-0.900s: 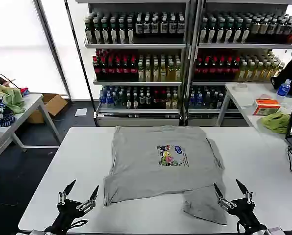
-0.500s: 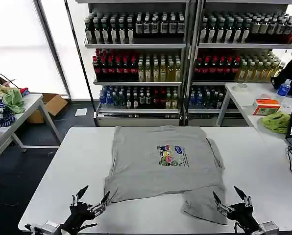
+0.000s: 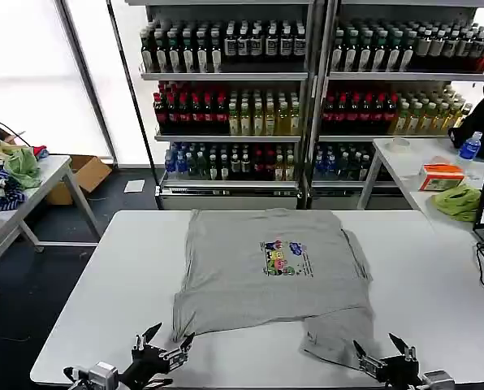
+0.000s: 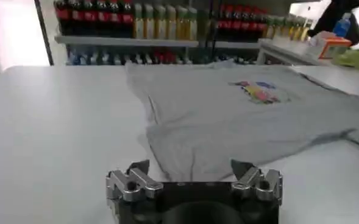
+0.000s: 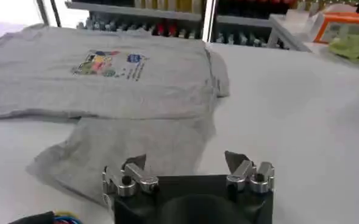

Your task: Fold and organize the clothes.

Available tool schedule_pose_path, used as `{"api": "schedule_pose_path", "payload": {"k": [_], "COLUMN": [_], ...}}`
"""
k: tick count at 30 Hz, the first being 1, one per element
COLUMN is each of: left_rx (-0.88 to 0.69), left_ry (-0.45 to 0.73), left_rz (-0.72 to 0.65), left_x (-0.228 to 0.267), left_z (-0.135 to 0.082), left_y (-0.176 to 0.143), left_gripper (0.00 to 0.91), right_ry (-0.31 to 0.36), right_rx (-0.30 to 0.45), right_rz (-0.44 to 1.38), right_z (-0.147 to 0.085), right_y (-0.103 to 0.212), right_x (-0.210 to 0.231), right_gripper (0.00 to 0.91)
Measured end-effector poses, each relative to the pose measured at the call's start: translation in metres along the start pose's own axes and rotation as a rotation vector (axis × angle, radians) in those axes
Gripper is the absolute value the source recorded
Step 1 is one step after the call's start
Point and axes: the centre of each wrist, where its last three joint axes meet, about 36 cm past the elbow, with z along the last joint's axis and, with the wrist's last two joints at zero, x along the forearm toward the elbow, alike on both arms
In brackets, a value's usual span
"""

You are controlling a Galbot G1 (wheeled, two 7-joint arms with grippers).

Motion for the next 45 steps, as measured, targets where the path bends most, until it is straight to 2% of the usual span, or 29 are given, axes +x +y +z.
{"api": "schedule_pose_path", "payload": {"k": [14,15,16,17,18,19,20,26,34,45], "left_rx": [0.017,0.018,0.02,0.021,0.021,0.021,0.021,0.027,0.032,0.051], "left_ry": [-0.002,0.0,0.001,0.003,0.004,0.004,0.006,0.008,0.011,0.006], "left_rz": [0.008,0.008,0.01,0.011,0.012,0.013,0.014,0.009,0.011,-0.006], "left_x": [-0.015,-0.017,-0.019,-0.021,-0.022,-0.024,-0.026,-0.031,-0.035,-0.037], "left_z": [0.004,0.004,0.005,0.006,0.006,0.007,0.008,0.013,0.017,0.021], "left_y": [-0.001,-0.001,-0.002,-0.002,-0.002,-0.002,-0.001,0.0,0.001,-0.001], "left_gripper": [0.907,0.907,0.907,0.836,0.605,0.544,0.443,0.131,0.02,0.01], "right_ry": [0.025,0.026,0.026,0.026,0.026,0.027,0.026,0.033,0.033,0.031], "right_rx": [-0.005,-0.006,-0.006,-0.006,-0.007,-0.007,-0.008,-0.01,-0.019,-0.024], "right_rz": [-0.025,-0.026,-0.029,-0.032,-0.035,-0.038,-0.042,-0.059,-0.076,-0.093], "right_z": [0.006,0.007,0.007,0.007,0.008,0.008,0.009,0.012,0.015,0.016], "right_y": [0.001,0.0,0.0,0.0,0.0,0.0,0.0,0.001,0.004,0.001], "right_x": [-0.004,-0.004,-0.005,-0.006,-0.006,-0.007,-0.008,-0.012,-0.015,-0.013], "right_gripper": [0.907,0.887,0.836,0.725,0.403,0.03,0.0,0.0,0.0,0.0]}}
